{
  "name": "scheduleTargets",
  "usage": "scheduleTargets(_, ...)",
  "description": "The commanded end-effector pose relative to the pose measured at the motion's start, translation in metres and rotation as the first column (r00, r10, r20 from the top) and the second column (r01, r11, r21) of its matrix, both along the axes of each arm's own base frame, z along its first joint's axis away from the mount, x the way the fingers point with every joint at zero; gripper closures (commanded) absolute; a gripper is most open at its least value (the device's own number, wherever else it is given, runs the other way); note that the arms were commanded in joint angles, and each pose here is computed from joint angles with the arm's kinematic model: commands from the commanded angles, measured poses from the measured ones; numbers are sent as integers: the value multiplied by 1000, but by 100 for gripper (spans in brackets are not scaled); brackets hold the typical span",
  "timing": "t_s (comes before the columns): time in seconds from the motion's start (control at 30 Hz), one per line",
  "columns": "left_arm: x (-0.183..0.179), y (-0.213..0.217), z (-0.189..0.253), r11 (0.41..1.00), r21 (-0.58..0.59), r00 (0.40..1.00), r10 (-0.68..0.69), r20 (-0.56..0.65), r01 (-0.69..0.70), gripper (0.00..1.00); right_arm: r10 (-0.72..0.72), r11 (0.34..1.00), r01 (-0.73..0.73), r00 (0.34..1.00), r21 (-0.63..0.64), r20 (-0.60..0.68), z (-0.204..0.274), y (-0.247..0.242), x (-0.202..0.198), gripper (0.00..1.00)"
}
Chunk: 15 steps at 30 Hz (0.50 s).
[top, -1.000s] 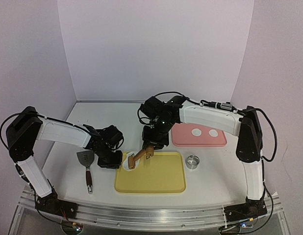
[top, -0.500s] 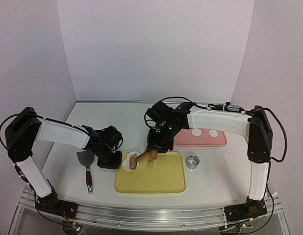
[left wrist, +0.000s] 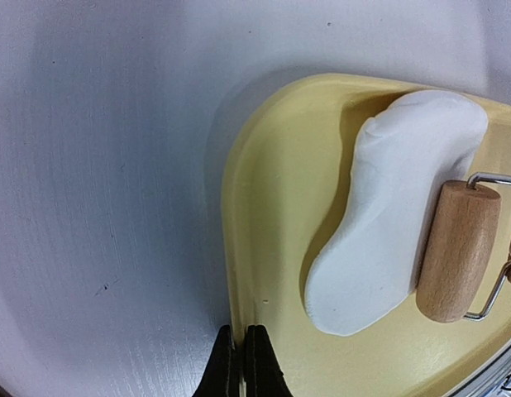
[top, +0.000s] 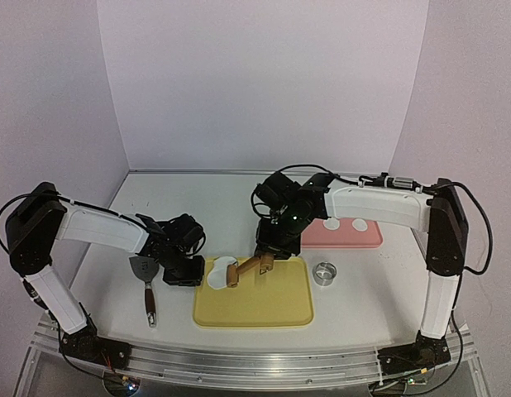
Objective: Roll out the dumpling wrappers from the dough
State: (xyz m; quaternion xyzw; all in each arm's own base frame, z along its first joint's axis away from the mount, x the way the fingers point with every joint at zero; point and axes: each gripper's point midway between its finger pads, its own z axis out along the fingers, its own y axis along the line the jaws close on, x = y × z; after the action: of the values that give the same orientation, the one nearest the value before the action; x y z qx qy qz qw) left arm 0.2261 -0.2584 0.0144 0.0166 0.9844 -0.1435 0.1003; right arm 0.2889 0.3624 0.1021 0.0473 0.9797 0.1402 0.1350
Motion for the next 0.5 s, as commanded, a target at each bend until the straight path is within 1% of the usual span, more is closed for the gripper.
scheduleTargets(0.0,-2,4,14,1000,-9,1000,3,22,-3,100,-60,893,15,994,-450,-86,-53,-107,-23,100)
scheduleTargets(0.17,-3,2,15,1000,-26,1000,-12,26,12,100,-100,883,65,994,-464,-50,-40,-134,-21,100)
scheduleTargets(0.27,-3,0,17,999,-38,999,-22,30,23,100,-104,884,74,994,-461,-40,-35,-138,-21,100)
scheduleTargets(0.33,-3,-1,17,999,-37,999,-29,32,30,100,-97,893,74,995,-443,-30,-27,-137,-21,100)
scheduleTargets(0.47,-2,-1,19,998,-37,998,-42,38,43,100,-21,941,14,1000,-339,-17,3,-113,-15,100)
